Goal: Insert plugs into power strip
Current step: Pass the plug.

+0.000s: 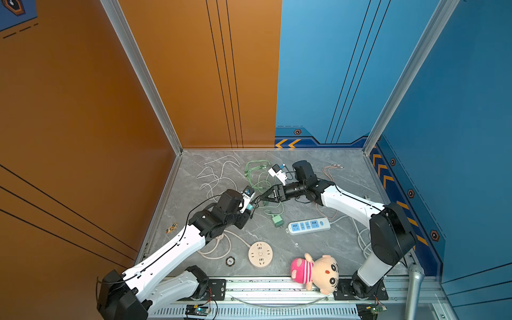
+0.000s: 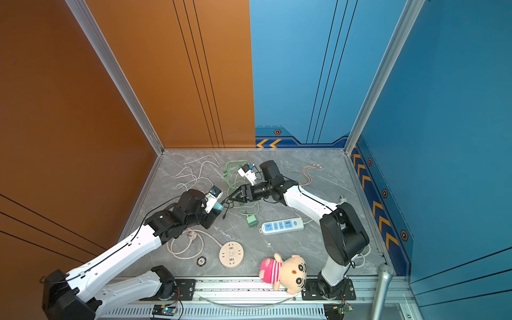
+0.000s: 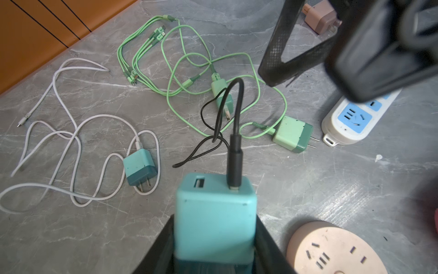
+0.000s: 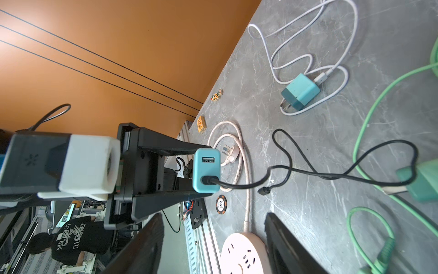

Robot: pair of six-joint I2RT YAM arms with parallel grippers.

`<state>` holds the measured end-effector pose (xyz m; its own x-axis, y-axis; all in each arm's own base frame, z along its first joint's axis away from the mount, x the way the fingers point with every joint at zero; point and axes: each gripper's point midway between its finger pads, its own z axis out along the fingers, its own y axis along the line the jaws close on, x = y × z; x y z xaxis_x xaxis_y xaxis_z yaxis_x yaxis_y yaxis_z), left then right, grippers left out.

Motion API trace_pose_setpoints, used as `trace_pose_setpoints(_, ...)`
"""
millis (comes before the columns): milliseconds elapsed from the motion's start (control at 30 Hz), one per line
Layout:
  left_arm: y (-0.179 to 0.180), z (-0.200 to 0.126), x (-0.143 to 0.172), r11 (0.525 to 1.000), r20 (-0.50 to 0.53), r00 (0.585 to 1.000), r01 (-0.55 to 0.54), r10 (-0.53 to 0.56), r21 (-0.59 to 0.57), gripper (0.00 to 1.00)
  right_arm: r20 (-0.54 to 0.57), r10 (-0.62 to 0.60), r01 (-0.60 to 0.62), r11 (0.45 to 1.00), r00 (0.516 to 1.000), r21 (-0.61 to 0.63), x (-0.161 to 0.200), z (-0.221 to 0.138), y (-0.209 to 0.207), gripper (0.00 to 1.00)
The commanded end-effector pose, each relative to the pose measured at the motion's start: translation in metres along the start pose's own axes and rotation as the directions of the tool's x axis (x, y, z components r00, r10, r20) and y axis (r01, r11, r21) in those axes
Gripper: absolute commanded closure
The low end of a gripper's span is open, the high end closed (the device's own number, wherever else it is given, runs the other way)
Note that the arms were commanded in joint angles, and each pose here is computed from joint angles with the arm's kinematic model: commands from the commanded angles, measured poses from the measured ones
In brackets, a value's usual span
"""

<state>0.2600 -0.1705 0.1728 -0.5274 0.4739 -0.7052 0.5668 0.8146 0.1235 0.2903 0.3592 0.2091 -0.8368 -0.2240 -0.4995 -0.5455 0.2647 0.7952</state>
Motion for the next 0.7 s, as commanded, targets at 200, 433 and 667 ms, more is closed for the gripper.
trace_pose_setpoints(200, -0.005, -0.001, -0.003, 1.000, 0.044, 0.999, -0.023, 0.022, 0.017, 0.65, -0.069, -0.009, 0.007, 0.999, 0.998, -0.037, 0.011, 0.016, 0.007, 0.35)
trace_pose_setpoints(433, -0.009, 0.001, -0.004, 0.999, 0.060, 0.998, -0.027, 0.025, 0.037, 0.65, -0.103, -0.010, 0.005, 0.999, 0.995, -0.053, 0.018, 0.026, 0.011, 0.39)
trace_pose_setpoints(667, -0.015, 0.002, -0.006, 0.997, 0.073, 0.997, -0.040, 0.035, 0.059, 0.64, -0.136, -0.004, -0.002, 0.999, 0.991, -0.038, 0.022, 0.034, 0.007, 0.40)
